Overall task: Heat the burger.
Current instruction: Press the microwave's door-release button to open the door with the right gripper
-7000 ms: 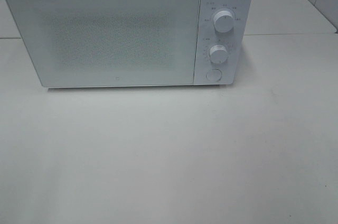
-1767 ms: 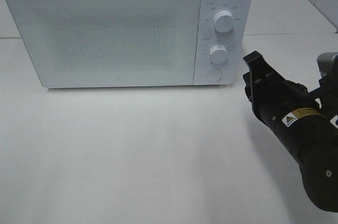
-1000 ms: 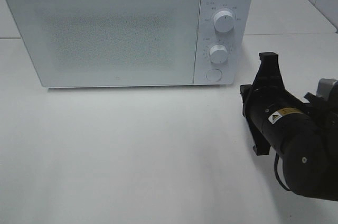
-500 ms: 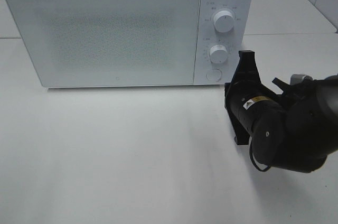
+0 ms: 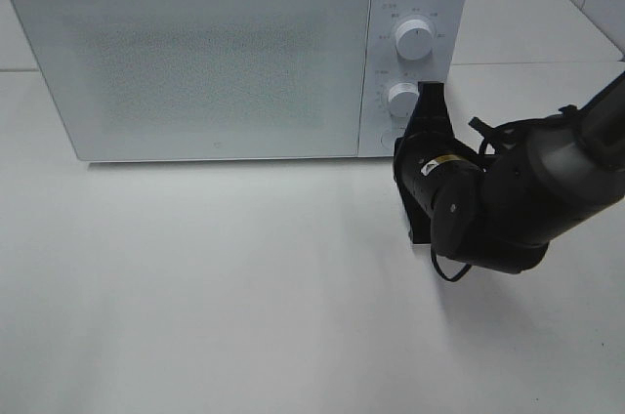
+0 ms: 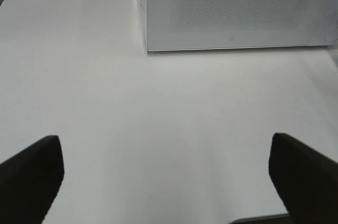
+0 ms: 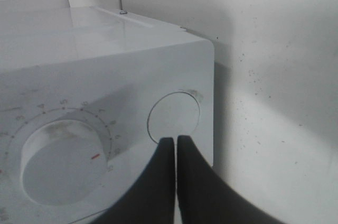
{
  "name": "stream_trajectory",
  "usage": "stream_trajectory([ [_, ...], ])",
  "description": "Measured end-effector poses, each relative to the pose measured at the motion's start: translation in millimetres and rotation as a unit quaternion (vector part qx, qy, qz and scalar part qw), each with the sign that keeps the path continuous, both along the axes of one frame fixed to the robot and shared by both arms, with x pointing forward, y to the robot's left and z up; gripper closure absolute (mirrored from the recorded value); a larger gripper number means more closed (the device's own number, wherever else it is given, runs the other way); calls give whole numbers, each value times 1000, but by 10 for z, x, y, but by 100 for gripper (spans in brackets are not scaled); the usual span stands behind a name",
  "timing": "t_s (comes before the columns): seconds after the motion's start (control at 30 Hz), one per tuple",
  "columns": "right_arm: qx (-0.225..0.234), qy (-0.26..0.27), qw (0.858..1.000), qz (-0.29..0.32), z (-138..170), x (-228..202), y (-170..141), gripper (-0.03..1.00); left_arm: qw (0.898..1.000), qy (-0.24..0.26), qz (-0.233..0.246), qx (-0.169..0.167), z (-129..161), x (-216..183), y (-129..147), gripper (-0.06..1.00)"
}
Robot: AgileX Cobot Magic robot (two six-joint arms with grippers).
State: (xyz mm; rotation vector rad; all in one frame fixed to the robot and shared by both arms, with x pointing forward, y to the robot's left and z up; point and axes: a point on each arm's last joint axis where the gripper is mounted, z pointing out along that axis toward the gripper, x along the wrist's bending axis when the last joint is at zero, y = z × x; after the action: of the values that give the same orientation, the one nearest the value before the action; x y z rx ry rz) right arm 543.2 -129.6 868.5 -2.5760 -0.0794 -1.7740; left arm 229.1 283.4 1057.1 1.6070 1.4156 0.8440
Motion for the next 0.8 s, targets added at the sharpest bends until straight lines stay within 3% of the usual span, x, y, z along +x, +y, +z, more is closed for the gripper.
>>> stream_trajectory([
  [0.8, 7, 0, 1000, -10, -109, 258, 50, 97, 1000, 0, 0, 0, 0, 0, 0, -3],
])
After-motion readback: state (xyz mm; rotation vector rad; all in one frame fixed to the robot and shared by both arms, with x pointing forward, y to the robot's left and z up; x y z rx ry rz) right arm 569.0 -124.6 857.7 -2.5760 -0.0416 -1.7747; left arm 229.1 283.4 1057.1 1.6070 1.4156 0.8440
